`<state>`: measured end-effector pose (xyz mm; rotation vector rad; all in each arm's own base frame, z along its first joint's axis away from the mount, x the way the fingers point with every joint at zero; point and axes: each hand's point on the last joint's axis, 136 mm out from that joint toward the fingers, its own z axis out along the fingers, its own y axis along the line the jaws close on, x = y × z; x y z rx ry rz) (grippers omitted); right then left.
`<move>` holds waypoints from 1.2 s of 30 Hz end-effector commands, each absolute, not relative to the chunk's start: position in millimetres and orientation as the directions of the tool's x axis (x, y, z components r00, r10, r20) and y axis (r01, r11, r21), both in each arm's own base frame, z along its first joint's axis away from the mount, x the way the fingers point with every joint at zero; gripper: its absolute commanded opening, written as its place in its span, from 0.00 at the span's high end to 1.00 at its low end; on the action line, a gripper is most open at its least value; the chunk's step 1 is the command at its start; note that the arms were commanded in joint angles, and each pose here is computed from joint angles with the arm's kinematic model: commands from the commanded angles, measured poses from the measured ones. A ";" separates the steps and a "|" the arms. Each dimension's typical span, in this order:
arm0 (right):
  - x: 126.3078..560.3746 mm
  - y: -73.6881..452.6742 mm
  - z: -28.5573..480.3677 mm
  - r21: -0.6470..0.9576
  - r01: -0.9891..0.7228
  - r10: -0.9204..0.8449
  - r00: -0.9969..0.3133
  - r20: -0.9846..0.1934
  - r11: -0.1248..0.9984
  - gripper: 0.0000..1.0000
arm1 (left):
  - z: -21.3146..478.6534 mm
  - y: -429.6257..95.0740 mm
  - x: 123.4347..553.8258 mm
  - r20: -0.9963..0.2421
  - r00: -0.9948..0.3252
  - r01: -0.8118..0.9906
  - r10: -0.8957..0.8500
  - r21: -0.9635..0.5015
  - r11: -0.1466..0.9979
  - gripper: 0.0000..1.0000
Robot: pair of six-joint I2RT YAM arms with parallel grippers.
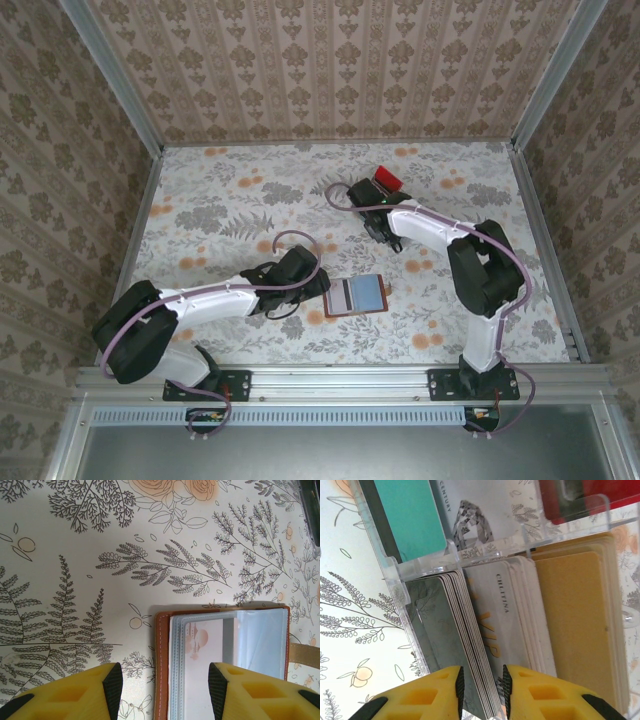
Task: Put the credit cards into the card holder
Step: Pick up the credit card from the storage box.
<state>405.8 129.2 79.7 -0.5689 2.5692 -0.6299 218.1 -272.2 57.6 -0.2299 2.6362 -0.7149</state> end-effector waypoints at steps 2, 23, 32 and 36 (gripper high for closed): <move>404.3 125.2 67.2 -0.531 -0.304 -0.488 -0.836 -0.248 0.791 0.72 | 50.7 -265.9 214.7 -0.329 -0.915 -0.046 -0.233 -0.489 0.871 0.48; 407.7 117.2 94.2 -0.556 -0.237 -0.473 -0.816 -0.331 0.797 0.91 | 49.8 -267.1 215.0 -0.323 -0.918 -0.046 -0.231 -0.491 0.870 0.48; 402.1 121.5 100.6 -0.512 -0.253 -0.463 -0.819 -0.338 0.821 0.99 | 52.5 -268.6 215.8 -0.323 -0.917 -0.046 -0.234 -0.498 0.866 0.48; 398.3 124.1 107.4 -0.485 -0.256 -0.455 -0.818 -0.352 0.836 1.00 | 54.5 -270.6 216.9 -0.325 -0.917 -0.040 -0.231 -0.500 0.865 0.48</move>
